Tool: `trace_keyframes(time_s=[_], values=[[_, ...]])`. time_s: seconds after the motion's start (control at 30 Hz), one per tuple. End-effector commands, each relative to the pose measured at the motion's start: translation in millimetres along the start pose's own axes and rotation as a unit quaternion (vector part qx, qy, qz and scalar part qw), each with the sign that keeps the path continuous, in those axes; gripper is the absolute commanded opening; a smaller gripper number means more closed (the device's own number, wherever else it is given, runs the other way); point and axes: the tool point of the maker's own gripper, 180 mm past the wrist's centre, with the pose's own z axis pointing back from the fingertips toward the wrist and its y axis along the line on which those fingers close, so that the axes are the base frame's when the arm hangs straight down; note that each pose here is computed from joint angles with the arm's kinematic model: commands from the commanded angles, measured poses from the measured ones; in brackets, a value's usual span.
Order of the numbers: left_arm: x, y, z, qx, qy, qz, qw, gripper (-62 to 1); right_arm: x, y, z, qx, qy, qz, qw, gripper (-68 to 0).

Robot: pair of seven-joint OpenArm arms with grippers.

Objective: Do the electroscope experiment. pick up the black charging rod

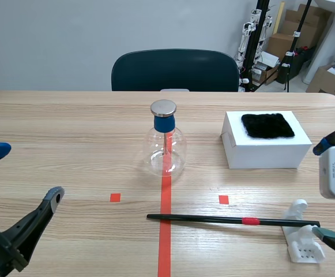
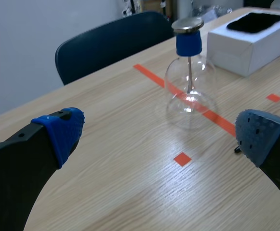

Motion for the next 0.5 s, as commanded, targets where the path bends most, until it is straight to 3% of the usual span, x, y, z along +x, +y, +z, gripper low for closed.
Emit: trace_keyframes(time_s=[0.0,0.1,0.47], values=[[10,0,-3,-0.008,-0.031,0.014,0.9994,1.4,3.3,-3,2,0.000,-0.007,0.006,1.0000,0.4],[6,4,-3,-0.020,-0.045,0.037,0.9981,1.4,6.0,-6,-1,-0.003,-0.008,0.013,0.9999,0.4],[-12,21,4,-0.025,-0.068,0.094,0.9929,1.4,5.2,-7,-27,0.008,0.068,0.072,0.9950,0.4]])
